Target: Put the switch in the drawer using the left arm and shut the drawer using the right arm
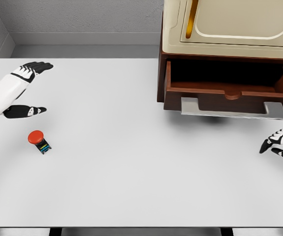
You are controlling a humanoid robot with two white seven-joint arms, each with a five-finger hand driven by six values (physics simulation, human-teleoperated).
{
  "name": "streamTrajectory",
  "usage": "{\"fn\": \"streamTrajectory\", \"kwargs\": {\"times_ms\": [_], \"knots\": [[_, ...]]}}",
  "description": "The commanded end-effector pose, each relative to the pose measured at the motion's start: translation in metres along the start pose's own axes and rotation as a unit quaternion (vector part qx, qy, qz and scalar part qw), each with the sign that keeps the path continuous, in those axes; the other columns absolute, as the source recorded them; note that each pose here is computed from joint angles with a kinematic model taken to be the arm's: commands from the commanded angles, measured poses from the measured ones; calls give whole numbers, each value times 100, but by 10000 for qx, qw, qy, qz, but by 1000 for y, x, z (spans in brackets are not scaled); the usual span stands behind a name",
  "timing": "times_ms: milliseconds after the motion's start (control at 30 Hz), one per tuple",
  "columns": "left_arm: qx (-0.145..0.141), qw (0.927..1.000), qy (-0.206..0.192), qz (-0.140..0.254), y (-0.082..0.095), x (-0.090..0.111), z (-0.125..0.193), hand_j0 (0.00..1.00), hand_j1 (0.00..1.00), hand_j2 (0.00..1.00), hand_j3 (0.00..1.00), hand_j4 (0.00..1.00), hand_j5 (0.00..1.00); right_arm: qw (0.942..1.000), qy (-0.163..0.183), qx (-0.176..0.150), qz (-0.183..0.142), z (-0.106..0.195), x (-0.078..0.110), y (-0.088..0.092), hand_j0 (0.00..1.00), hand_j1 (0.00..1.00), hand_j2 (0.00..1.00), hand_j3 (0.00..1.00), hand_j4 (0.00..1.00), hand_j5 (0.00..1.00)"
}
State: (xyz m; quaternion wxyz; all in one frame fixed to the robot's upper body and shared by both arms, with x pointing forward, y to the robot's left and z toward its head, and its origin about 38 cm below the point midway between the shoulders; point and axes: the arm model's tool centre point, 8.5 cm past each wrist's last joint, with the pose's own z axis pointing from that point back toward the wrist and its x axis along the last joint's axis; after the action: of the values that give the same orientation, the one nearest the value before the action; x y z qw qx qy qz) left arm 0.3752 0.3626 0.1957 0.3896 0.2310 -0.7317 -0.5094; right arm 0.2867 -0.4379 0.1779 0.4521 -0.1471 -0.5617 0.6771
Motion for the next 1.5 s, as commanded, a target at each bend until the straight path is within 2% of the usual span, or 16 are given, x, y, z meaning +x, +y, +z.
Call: {"fn": "streamTrajectory", "kwargs": {"times_ms": [0, 167, 267, 400, 433, 500, 600, 667, 700, 867, 900, 1067, 1100, 1133, 1367, 1467], "knots": [[33, 10000, 8, 22, 2, -1, 1, 100, 100, 100, 100, 100, 100, 10000, -37, -18, 16, -1, 2, -3, 51, 51, 51, 51, 51, 51], [144, 9998, 30, 92, 4, -2, 3, 100, 100, 100, 100, 100, 100, 10000, -49, -48, 14, -1, 3, -3, 53, 53, 53, 53, 53, 53], [635, 9974, 102, 323, 20, -9, 12, 100, 100, 100, 100, 100, 100, 9996, -226, -143, -8, -8, 15, -1, 59, 59, 59, 59, 59, 59], [666, 9971, 92, 357, 21, -10, 12, 100, 100, 100, 100, 100, 100, 9996, -240, -141, 3, -8, 15, -1, 59, 59, 59, 59, 59, 59], [1057, 9860, -53, 1289, 16, -8, 28, 100, 100, 100, 100, 100, 100, 9997, -231, -86, 10, -8, 16, 3, 54, 54, 54, 54, 54, 54], [1179, 9806, -141, 1561, 16, -6, 28, 100, 100, 100, 100, 100, 100, 9997, -240, -69, 14, -8, 16, 3, 54, 54, 54, 54, 54, 54], [933, 9693, -320, 2252, -3, 9, 42, 100, 100, 100, 100, 100, 100, 9997, -248, -16, -21, -8, 17, 8, 54, 54, 54, 54, 54, 54], [894, 9690, -321, 2279, -2, 10, 46, 100, 100, 100, 100, 100, 100, 9997, -244, -16, -22, -8, 17, 8, 54, 54, 54, 54, 54, 54], [1049, 9615, -364, 2515, 1, 9, 47, 100, 100, 100, 100, 100, 100, 9997, -235, -21, -8, -7, 17, 7, 54, 54, 54, 54, 54, 54], [1145, 9568, -380, 2644, 5, 8, 50, 100, 100, 100, 100, 100, 100, 9998, -217, -27, -14, -7, 16, 7, 55, 55, 55, 55, 55, 55], [1261, 9503, -416, 2816, 8, 7, 51, 100, 100, 100, 100, 100, 100, 9998, -218, -32, -19, -7, 16, 7, 56, 56, 56, 56, 56, 56], [1211, 9490, -421, 2881, 7, 10, 55, 100, 100, 100, 100, 100, 100, 9998, -206, -38, -19, -7, 15, 7, 56, 56, 56, 56, 56, 56], [931, 9471, -174, 3066, -18, 14, 76, 100, 100, 100, 100, 100, 100, 9996, -243, -96, -65, -9, 18, 11, 57, 57, 57, 57, 57, 57], [742, 9501, -77, 3030, -19, 13, 84, 96, 96, 96, 96, 96, 96, 9996, -259, -109, -72, -10, 19, 11, 57, 57, 57, 57, 57, 57], [580, 9472, 40, 3154, -33, 18, 96, 97, 97, 97, 97, 97, 97, 9994, -307, -179, -46, -13, 21, 8, 58, 58, 58, 58, 58, 58], [314, 9458, 43, 3233, -45, 22, 96, 97, 97, 97, 97, 97, 97, 9993, -310, -183, -21, -13, 22, 7, 59, 59, 59, 59, 59, 59]]}}
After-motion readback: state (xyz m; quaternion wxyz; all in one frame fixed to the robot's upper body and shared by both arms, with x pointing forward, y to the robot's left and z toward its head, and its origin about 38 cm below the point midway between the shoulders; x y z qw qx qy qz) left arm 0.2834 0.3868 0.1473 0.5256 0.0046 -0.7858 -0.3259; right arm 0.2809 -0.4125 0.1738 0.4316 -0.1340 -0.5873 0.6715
